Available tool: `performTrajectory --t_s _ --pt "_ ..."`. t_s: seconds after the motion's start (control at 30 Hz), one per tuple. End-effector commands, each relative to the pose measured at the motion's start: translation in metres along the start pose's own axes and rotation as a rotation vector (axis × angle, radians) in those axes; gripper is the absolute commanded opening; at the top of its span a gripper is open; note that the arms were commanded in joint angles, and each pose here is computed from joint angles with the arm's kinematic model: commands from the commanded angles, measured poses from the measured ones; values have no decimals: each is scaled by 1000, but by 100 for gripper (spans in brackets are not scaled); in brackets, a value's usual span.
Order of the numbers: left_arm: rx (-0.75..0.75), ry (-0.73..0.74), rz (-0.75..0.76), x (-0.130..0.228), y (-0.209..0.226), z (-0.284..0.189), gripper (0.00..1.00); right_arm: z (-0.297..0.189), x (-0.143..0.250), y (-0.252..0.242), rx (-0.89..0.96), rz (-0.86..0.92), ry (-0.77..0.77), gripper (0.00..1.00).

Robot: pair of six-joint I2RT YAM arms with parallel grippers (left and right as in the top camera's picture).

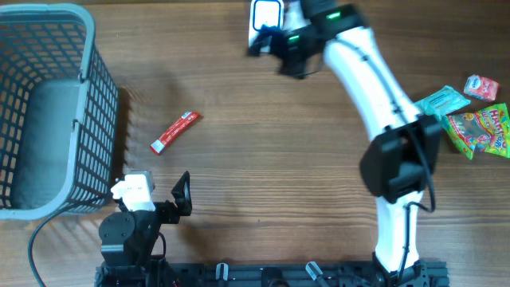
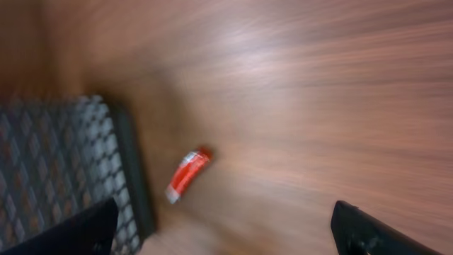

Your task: Scan the item barcode

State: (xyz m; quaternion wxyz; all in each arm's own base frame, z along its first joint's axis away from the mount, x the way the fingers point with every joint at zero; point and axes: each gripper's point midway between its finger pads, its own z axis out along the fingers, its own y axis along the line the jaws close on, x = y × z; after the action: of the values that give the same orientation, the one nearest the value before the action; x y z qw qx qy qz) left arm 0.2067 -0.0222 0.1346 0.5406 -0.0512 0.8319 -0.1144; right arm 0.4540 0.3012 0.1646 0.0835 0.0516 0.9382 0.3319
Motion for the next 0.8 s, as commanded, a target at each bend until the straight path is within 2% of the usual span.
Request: performTrajectory --t_s 0.0,0.03,0.13,0.23,0.3,0.37,0.47,0.6,0.77 --pt "-2 -13 2 -3 0 -1 100 65 54 63 -83 -135 72 60" --pt "-2 -13 2 -3 0 -1 100 74 62 73 -97 -185 71 44" --pt "-3 -13 2 -3 0 -1 100 121 91 81 -23 -281 38 7" --pt "-2 -13 2 -3 0 -1 100 147 104 72 51 -358 19 5" --pt "-2 -13 2 -3 0 -1 100 163 121 79 -12 -462 77 5" --pt "-2 -13 2 -3 0 -1 100 175 123 74 -18 -467 92 5" --pt "-3 -13 2 -3 0 -1 100 206 138 70 -124 -512 169 5" --pt "-3 -13 2 -3 0 -1 100 217 154 81 -262 -531 244 5" --pt "-2 -13 2 -3 0 -1 100 225 172 46 -171 -513 344 5"
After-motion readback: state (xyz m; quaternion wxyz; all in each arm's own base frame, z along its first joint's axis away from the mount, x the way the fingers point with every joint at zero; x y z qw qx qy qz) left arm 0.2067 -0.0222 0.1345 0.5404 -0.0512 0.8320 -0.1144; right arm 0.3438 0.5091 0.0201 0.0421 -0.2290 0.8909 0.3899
